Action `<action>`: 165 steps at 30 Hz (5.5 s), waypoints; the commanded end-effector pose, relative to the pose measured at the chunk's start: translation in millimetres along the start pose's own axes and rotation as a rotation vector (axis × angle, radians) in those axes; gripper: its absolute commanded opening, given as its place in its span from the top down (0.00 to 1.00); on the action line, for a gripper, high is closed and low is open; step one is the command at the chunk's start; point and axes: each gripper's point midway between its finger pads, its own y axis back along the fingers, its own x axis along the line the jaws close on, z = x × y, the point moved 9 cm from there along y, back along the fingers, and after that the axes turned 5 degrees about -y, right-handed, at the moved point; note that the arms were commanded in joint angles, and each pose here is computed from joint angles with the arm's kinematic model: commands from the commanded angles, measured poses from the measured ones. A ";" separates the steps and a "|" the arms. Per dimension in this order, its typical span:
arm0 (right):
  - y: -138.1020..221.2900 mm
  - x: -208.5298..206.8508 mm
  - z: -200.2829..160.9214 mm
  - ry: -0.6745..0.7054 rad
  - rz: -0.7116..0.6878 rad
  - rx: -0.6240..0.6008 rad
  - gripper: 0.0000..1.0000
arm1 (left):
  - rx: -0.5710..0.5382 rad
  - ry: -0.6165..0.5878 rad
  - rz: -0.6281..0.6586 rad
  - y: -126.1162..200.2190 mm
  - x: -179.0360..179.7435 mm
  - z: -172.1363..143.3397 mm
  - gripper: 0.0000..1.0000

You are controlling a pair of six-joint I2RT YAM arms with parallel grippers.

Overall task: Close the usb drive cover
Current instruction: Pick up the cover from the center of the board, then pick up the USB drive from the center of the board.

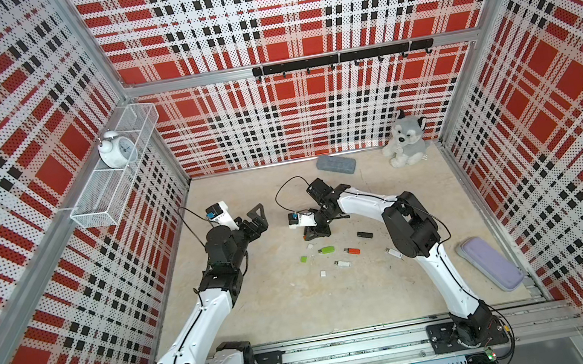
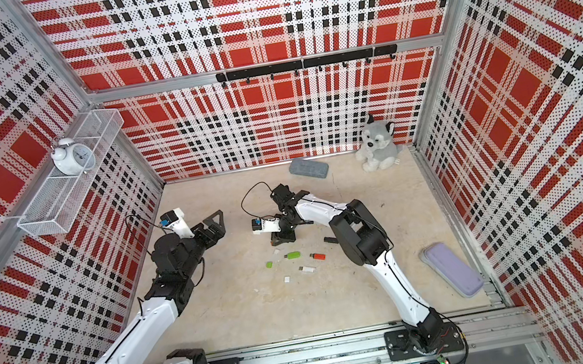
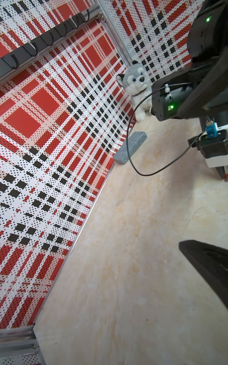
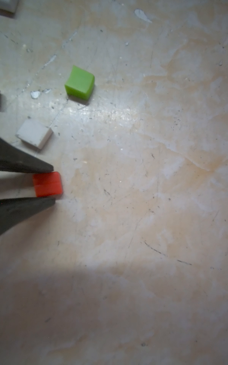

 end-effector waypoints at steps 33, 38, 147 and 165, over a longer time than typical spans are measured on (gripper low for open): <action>163.6 78.0 7.6 0.054 -0.517 -0.380 0.80 | 0.435 0.015 -0.586 -55.5 -95.3 -51.4 0.28; 179.6 91.4 8.8 0.070 -0.559 -0.442 0.80 | 0.501 0.013 -0.694 -60.1 -113.6 -56.5 0.36; 79.8 99.1 -98.6 -0.555 -0.298 0.313 0.86 | 0.294 -0.017 -0.583 -35.4 -80.7 8.5 1.00; 240.2 127.4 -19.6 -0.171 -0.692 -0.323 0.86 | 0.601 -0.132 -0.822 -58.7 -173.5 -18.3 1.00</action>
